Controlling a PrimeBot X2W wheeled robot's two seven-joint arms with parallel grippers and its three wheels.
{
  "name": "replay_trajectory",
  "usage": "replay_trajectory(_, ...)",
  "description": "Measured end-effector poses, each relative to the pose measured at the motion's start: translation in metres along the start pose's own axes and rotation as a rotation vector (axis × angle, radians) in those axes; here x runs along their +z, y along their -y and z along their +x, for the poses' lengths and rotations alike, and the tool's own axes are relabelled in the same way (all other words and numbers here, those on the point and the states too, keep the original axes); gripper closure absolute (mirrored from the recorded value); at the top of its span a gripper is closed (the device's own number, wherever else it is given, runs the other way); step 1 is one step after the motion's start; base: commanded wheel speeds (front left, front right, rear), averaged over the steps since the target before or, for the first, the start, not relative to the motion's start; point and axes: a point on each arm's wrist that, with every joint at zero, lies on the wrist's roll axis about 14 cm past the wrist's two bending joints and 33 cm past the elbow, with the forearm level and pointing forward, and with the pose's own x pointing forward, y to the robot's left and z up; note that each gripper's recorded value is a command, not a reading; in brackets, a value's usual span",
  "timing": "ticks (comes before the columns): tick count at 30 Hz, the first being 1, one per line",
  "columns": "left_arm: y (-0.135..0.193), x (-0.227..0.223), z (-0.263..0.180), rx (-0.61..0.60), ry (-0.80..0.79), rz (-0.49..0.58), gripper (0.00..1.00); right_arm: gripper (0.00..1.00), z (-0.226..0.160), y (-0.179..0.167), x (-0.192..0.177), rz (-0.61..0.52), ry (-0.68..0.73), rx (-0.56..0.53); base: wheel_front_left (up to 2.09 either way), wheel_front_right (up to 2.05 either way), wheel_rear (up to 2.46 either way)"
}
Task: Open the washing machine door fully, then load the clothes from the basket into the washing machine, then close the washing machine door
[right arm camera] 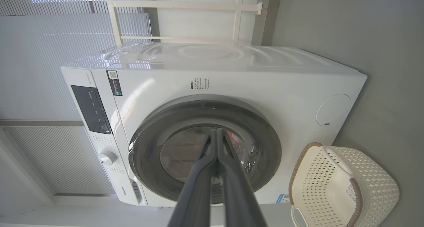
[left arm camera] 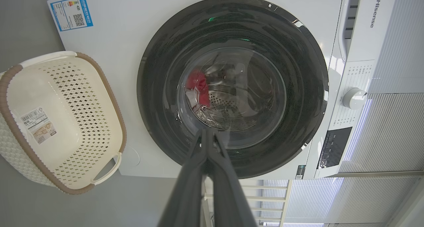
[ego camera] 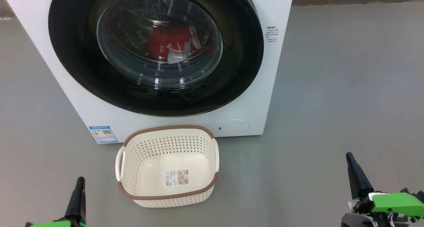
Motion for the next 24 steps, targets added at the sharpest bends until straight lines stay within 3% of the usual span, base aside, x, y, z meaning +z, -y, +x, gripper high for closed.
replay_trajectory(24, 0.0037, -0.0002, 0.0025, -0.01, 0.001, -0.004, 1.0, 1.0, -0.0001, 0.0, 0.0001, 0.002, 0.002, 0.0, 0.0, 0.0, 0.0)
